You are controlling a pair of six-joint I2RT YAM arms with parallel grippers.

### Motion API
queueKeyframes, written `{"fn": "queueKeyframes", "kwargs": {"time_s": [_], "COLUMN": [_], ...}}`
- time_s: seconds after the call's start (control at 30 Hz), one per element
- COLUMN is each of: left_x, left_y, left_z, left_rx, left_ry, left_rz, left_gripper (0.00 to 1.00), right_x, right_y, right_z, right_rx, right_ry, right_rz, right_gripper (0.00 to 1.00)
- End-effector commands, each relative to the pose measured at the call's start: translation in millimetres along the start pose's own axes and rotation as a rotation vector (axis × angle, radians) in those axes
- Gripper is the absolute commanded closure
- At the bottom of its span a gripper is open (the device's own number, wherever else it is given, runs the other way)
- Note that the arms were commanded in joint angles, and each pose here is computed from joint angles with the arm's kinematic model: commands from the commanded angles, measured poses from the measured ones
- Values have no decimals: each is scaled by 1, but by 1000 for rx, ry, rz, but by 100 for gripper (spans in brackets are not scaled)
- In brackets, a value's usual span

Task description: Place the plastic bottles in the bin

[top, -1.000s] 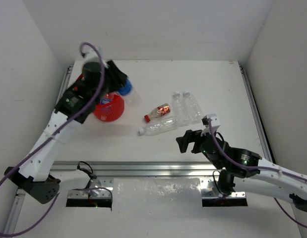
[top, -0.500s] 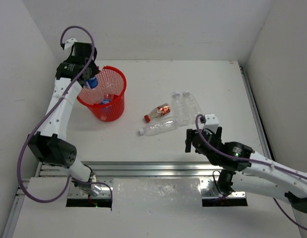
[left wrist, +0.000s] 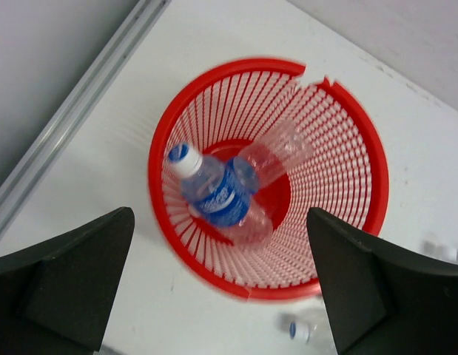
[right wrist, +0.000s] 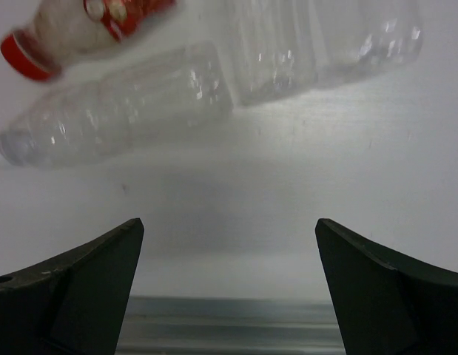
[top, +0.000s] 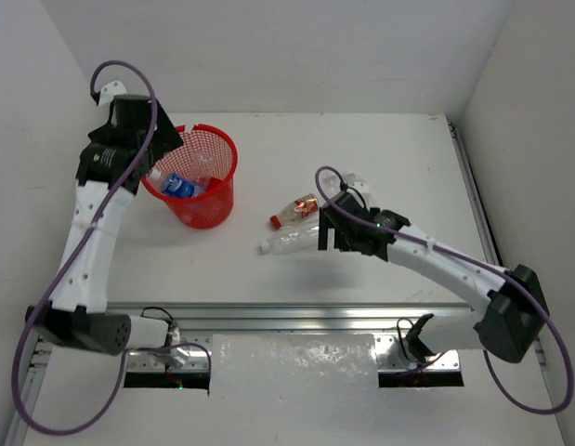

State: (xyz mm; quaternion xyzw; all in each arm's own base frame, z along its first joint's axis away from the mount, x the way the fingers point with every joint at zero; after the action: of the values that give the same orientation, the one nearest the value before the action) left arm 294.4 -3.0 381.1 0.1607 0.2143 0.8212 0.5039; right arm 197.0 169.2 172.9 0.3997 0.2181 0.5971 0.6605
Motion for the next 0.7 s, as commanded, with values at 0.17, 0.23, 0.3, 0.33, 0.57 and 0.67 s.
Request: {"fn": "queueKeyframes", "kwargs": {"time_s": [0.17,0.23,0.3,0.33,0.57,0.67], "left_x": [27,30,28,26,15,14], "left_y": [50,63,64,61,50,49], "left_z": [-53,-59,-73,-80,-98,-100], "left_rx": [-134,-196,-198,-180,-101,-99], "left_ry": [-23,4,11,8,-34,-41], "left_rz": [-214,-277,-338,-352,-421,-431], "left_gripper": [0,0,0,0,0,0], "right_x": [-10,-27,-37,-41,-73,-80], "right_y": [-38,-50,-68,-76,-135,-151], "right_z": [107,124,136,138,141,128], "right_rx": [-75,-67,-25,-6,164,232], "right_ry": [24,38,61,69,50,51], "right_rz": [28,15,16,5,-54,-60], "right_gripper": [2,5,11,11,13,16]}}
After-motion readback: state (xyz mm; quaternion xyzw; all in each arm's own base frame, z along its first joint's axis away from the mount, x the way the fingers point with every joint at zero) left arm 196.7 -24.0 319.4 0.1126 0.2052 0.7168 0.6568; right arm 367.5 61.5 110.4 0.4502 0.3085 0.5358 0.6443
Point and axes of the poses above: each gripper's point midway between its finger pads, its own y axis back along the fingers, its own x axis along the line the jaws close on, z = x × y, the point moved 8 cm from there along y, back along the fingers, and after that the axes turned 14 degrees about -y, right-handed, at the moved point
